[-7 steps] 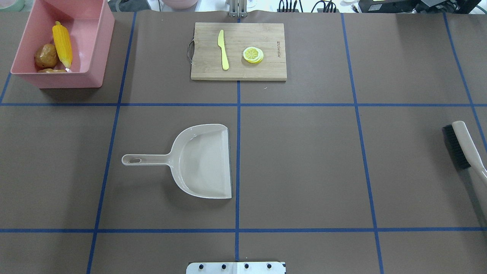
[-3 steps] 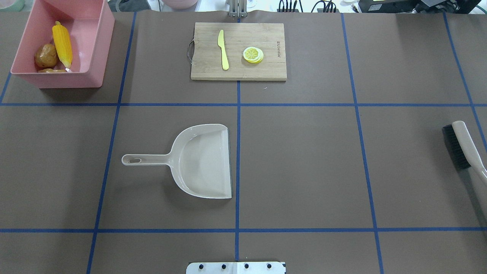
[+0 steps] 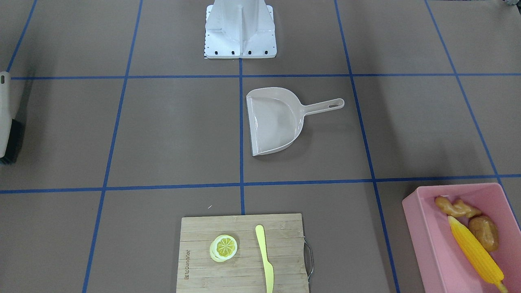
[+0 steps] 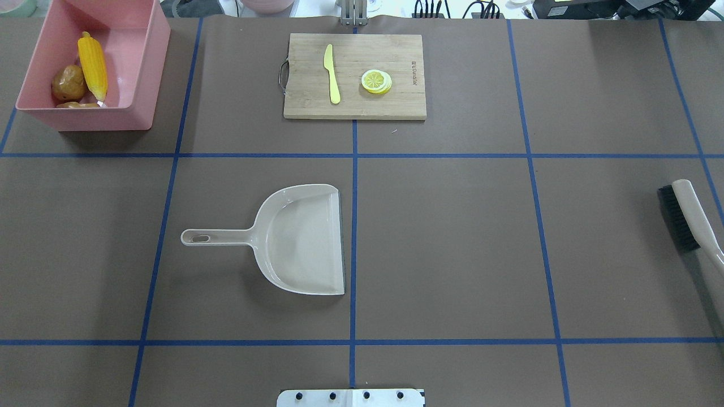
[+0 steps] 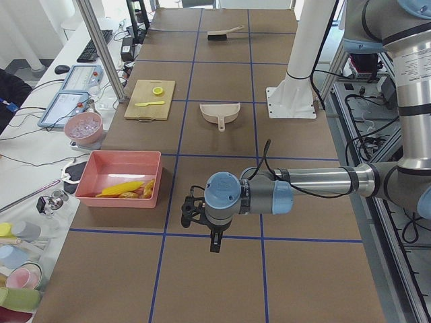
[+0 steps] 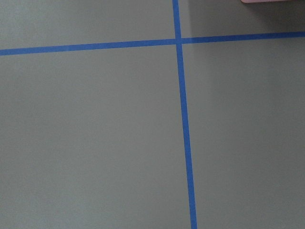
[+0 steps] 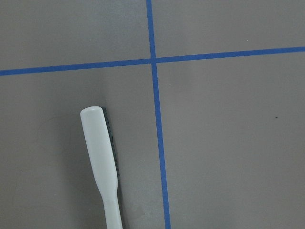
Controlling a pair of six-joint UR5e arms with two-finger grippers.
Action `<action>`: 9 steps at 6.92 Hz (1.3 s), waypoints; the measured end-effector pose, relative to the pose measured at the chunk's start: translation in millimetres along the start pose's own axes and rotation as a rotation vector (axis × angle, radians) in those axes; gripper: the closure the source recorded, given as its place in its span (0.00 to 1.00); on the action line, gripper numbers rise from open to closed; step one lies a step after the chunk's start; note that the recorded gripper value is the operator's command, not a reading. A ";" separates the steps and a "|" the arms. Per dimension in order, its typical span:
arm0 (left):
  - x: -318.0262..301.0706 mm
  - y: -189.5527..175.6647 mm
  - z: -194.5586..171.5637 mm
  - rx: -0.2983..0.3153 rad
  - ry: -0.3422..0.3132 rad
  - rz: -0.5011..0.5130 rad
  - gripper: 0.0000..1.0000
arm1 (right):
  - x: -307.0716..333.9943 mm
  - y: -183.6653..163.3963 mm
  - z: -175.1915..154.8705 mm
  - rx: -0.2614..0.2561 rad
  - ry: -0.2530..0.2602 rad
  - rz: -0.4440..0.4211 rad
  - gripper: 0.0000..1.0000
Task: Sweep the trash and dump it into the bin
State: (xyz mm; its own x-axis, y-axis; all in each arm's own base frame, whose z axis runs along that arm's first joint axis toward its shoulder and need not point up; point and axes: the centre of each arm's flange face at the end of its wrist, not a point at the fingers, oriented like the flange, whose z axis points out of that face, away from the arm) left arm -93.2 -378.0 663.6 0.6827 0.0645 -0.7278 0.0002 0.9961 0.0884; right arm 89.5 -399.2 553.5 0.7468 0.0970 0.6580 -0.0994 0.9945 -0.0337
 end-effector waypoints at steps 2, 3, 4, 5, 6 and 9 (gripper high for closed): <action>-6.2 0.6 5.0 -0.012 -0.013 -0.009 0.02 | -1.2 -0.6 -1.4 0.004 0.000 0.000 0.00; -7.4 -0.1 6.1 -0.014 -0.014 -0.011 0.02 | -1.6 -0.9 -1.8 0.005 0.000 -0.001 0.00; -9.0 0.0 7.6 -0.017 -0.014 -0.013 0.02 | -1.9 -1.1 -2.2 0.006 0.000 -0.002 0.00; -11.2 -0.1 9.5 -0.021 -0.015 -0.017 0.02 | -2.0 -1.2 -2.3 0.006 0.000 -0.002 0.00; -13.6 -0.2 11.3 -0.025 -0.020 -0.021 0.02 | -2.0 -1.3 -2.4 0.006 0.000 -0.002 0.00; -16.4 0.1 11.9 -0.029 -0.039 -0.023 0.02 | -2.1 -1.2 -2.4 0.006 0.000 -0.002 0.00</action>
State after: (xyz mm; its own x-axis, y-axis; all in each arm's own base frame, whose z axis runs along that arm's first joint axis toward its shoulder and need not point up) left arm -95.7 -379.7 683.6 0.7109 0.0401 -0.7021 -0.0050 0.9986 0.0520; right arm 89.7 -400.4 550.4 0.7468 0.0951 0.6583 -0.1021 0.9944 -0.0278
